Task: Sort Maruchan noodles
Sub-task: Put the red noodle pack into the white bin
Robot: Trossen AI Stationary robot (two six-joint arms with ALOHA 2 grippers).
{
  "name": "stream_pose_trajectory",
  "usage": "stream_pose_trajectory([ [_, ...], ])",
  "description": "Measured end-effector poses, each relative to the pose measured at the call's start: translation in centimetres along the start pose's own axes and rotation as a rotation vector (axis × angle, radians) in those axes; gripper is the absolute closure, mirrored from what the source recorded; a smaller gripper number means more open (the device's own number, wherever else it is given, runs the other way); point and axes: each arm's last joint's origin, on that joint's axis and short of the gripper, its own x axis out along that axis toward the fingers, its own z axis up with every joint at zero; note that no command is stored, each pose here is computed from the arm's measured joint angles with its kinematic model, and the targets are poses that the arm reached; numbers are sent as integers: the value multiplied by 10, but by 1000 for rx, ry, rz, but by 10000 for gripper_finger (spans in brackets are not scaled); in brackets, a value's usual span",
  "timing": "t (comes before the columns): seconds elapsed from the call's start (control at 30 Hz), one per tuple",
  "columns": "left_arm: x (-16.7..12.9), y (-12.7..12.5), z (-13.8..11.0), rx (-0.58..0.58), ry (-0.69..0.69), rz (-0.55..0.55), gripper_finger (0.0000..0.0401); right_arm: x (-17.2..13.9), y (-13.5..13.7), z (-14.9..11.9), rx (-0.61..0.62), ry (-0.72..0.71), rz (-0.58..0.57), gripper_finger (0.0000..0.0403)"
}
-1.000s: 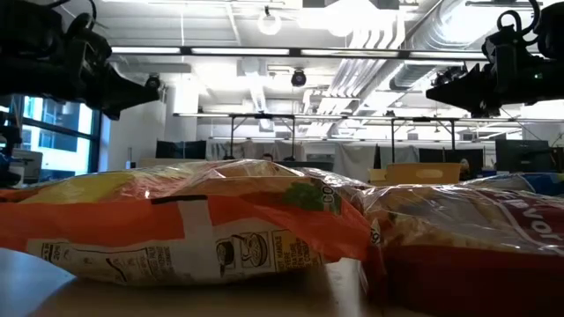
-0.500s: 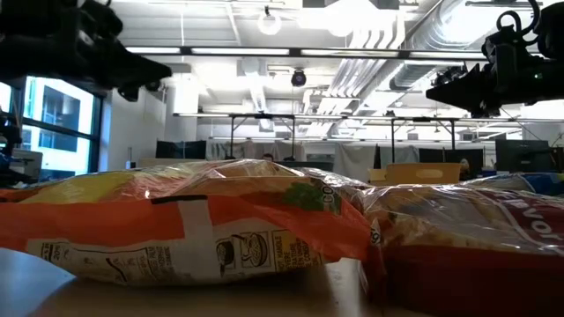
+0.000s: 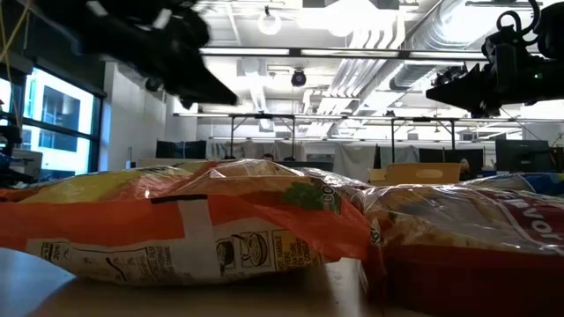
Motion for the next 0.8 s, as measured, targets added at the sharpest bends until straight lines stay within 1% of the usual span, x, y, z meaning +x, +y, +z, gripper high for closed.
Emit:
stream_pose_trajectory([
  [0.2, 54, -3, 22, -30, 197, 3, 333, 0, 0, -1, 9, 10, 2, 399],
  [0.3, 78, -3, 29, -52, 265, 15, 302, 0, 0, -1, 9, 9, 5, 399],
  [0.43, 107, -3, 36, -52, 324, 21, 258, 0, 0, -1, 8, 9, 5, 399],
  [0.57, 129, -3, 40, -53, 365, 30, 218, 0, 0, -1, 8, 8, 5, 399],
  [0.63, 138, 0, 41, -60, 389, 62, 202, 0, 0, -1, 8, 8, 5, 399],
  [0.73, 148, 9, 42, -102, 427, 106, 184, 0, 0, -1, 7, 8, 5, 399],
  [0.8, 154, 14, 41, -124, 440, 96, 177, 0, 0, -1, 7, 8, 5, 399],
])
